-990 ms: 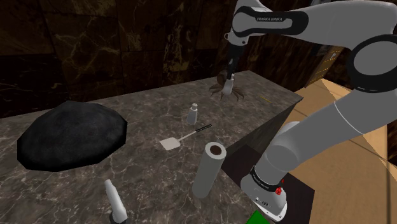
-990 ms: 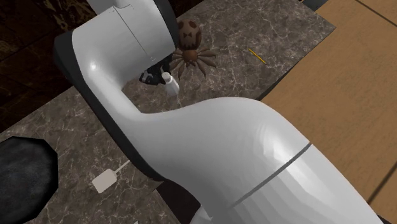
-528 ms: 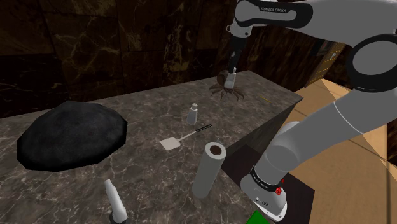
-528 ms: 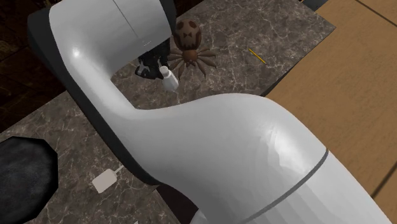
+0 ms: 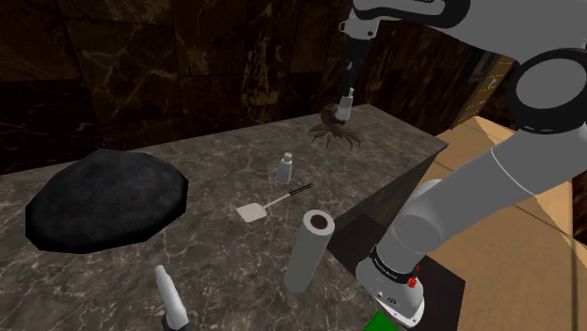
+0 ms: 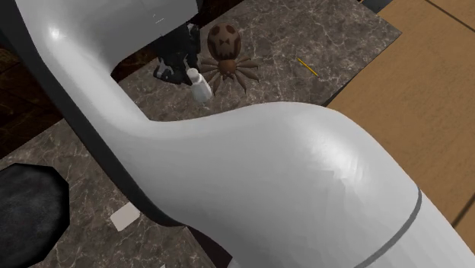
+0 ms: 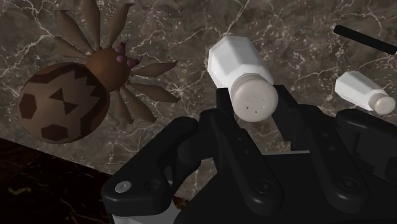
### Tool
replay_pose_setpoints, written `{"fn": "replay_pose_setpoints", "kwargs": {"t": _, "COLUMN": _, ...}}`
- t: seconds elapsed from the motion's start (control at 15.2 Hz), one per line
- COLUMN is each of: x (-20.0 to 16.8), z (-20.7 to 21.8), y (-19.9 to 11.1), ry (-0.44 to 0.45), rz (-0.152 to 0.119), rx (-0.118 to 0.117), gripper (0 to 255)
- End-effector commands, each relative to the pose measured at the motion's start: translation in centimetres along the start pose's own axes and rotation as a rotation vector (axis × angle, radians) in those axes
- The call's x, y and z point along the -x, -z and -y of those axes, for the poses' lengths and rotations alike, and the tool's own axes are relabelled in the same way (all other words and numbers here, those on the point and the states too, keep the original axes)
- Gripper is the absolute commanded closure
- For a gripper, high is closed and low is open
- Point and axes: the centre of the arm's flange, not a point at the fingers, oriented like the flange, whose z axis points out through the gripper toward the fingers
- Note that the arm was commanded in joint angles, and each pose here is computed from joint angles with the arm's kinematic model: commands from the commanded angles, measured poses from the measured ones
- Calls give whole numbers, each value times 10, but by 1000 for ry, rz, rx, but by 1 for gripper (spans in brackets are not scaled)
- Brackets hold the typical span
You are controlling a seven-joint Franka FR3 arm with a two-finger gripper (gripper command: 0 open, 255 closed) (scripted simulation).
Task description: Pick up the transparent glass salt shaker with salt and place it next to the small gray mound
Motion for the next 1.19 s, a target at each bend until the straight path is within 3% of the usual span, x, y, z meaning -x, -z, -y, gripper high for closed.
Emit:
{"fn": "replay_pose_setpoints", "kwargs": {"t": 0.0, "x": 1, "z": 0, "y": 11, "ry": 0, "rz": 0, "rx": 0, "gripper": 255}}
{"fn": "replay_pose_setpoints", "kwargs": {"t": 1.12, "x": -54, "z": 217, "y": 30, "ry": 0, "rz": 0, "rx": 0, "gripper": 255}}
